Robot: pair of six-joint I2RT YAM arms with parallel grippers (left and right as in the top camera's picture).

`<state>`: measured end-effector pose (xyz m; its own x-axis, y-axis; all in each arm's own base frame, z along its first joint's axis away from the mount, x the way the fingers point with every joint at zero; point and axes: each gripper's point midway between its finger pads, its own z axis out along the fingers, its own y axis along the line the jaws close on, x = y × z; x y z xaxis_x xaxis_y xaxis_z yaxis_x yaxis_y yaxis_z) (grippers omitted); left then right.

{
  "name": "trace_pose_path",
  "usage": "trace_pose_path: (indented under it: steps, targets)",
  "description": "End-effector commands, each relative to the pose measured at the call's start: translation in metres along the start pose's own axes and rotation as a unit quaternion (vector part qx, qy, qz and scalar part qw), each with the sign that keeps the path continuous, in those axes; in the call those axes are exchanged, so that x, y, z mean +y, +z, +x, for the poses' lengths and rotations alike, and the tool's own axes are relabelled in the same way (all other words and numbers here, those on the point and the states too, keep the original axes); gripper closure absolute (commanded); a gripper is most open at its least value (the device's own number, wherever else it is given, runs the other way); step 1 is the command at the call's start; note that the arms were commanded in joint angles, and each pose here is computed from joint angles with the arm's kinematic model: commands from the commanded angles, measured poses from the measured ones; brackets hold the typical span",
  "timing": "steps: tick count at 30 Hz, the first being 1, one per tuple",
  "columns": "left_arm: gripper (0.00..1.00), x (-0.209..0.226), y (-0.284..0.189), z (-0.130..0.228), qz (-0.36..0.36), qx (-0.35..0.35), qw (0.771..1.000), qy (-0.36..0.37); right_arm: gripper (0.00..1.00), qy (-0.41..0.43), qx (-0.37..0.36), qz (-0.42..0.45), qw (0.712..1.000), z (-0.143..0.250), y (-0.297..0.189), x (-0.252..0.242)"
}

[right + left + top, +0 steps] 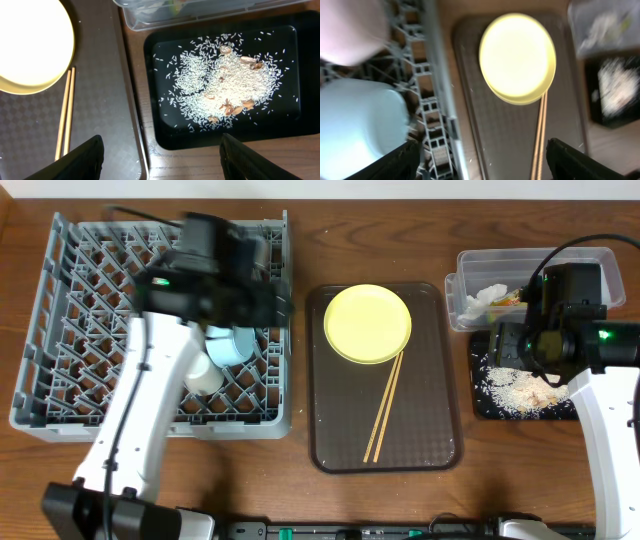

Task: Sort waste into correct bins and load items into the dishwasher rack
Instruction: 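Release the blue bowl and move the left gripper to the tray, then grasp one wooden chopstick with the left gripper and lift it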

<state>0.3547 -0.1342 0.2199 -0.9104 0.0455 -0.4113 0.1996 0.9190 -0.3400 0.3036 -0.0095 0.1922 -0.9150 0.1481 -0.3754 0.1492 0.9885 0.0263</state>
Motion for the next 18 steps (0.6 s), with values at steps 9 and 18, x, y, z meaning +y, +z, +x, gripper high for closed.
trace_pose_path:
  steps: [9, 18]
  targets:
    - [0.18, -0.062, 0.085, 0.082, -0.055, 0.109, 0.989, 0.082, 0.28, 0.003, -0.009, 0.000, 1.000, -0.005, -0.005, -0.001]
    - [0.18, -0.098, 0.160, 0.137, -0.066, 0.175, 0.974, 0.128, 0.28, 0.003, -0.009, 0.000, 1.000, -0.004, -0.005, -0.002]
